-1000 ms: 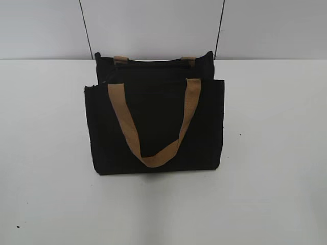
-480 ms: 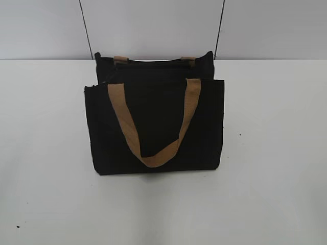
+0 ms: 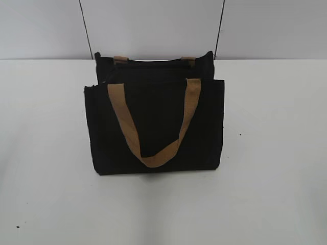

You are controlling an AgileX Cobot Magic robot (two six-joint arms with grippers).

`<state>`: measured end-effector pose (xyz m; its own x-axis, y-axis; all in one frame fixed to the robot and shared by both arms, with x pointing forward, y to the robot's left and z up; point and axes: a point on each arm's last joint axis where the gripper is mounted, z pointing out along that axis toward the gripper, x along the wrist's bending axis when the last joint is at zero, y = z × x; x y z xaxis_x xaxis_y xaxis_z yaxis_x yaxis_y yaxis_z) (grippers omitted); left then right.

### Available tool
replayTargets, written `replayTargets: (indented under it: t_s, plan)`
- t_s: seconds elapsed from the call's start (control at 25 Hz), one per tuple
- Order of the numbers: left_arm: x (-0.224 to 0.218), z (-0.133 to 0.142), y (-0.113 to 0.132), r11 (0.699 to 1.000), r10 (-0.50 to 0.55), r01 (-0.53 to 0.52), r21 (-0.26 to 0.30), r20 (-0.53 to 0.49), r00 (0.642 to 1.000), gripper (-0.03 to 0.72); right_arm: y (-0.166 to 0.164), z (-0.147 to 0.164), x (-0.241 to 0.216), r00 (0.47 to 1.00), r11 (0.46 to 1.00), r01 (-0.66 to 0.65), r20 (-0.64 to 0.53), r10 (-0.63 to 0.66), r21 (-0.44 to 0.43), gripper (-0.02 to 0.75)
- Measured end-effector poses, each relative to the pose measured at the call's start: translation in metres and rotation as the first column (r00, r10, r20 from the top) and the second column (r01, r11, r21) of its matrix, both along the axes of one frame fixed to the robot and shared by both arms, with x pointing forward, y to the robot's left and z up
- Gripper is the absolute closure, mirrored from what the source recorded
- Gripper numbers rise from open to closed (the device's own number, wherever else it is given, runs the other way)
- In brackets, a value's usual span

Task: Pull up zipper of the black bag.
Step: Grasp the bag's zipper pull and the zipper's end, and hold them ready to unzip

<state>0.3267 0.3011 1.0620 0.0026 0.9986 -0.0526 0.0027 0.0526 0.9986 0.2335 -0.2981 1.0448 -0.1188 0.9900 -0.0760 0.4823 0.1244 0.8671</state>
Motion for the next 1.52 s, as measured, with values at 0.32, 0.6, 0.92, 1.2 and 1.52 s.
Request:
replayTargets:
  t_s: [0.32,0.6,0.92,1.2,1.52]
  plan:
    - [0.065,-0.034,-0.007,0.998,-0.025,0.03,0.051,-0.088,0.996,0.254,0.0,0.0,0.0,1.0,1.0,0.0,-0.001,0.0,0.0,0.194]
    - [0.108,-0.077,-0.045,0.938,-0.325,0.339,0.069,-0.164,0.932,0.281,0.0,0.0,0.0,1.0,1.0,-0.001,-0.001,0.001,0.002,0.194]
    - [0.134,-0.126,-0.079,0.748,-0.634,0.662,0.051,-0.243,0.734,0.351,0.0,0.0,0.0,1.0,1.0,-0.001,-0.001,0.001,0.002,0.194]
    - [0.165,-0.163,-0.097,0.604,-0.757,0.797,0.022,-0.299,0.582,0.372,0.0,0.0,0.0,1.0,1.0,-0.001,-0.001,0.001,0.002,0.194]
    - [0.187,-0.189,-0.104,0.572,-0.798,0.821,0.001,-0.23,0.556,0.374,0.0,0.0,0.0,1.0,1.0,-0.001,-0.001,0.001,0.002,0.194]
